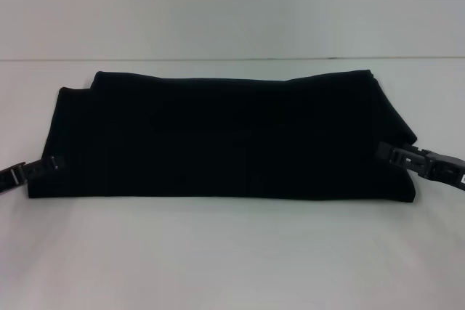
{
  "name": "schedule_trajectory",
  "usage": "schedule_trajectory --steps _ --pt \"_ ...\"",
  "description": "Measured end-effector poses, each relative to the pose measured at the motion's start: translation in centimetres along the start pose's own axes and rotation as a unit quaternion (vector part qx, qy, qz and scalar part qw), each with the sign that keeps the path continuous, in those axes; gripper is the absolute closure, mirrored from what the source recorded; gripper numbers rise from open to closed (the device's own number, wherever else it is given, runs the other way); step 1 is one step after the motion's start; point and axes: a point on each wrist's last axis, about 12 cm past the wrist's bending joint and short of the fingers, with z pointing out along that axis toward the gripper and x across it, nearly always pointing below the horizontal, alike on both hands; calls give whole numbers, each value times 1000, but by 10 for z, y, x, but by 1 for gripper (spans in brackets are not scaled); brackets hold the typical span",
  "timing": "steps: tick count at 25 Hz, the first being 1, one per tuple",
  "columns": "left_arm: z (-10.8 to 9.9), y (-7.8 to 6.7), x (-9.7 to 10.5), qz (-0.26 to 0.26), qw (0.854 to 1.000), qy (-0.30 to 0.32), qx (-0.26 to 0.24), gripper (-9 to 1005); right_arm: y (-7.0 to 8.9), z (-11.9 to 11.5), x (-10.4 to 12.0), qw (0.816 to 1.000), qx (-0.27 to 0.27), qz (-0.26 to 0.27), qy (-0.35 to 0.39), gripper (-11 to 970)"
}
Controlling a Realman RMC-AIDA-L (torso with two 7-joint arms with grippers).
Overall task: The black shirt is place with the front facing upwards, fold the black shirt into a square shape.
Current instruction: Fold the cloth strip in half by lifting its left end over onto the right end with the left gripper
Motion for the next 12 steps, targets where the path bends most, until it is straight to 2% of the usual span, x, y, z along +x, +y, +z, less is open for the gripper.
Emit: schedule_trajectory --steps 6,12 --pt "-1 -2 2 1 1000 8 10 140 0 0 1 1000 1 2 -1 72" --pt "-2 0 7 18 999 33 -9 154 -1 -2 1 1000 3 4 -4 72"
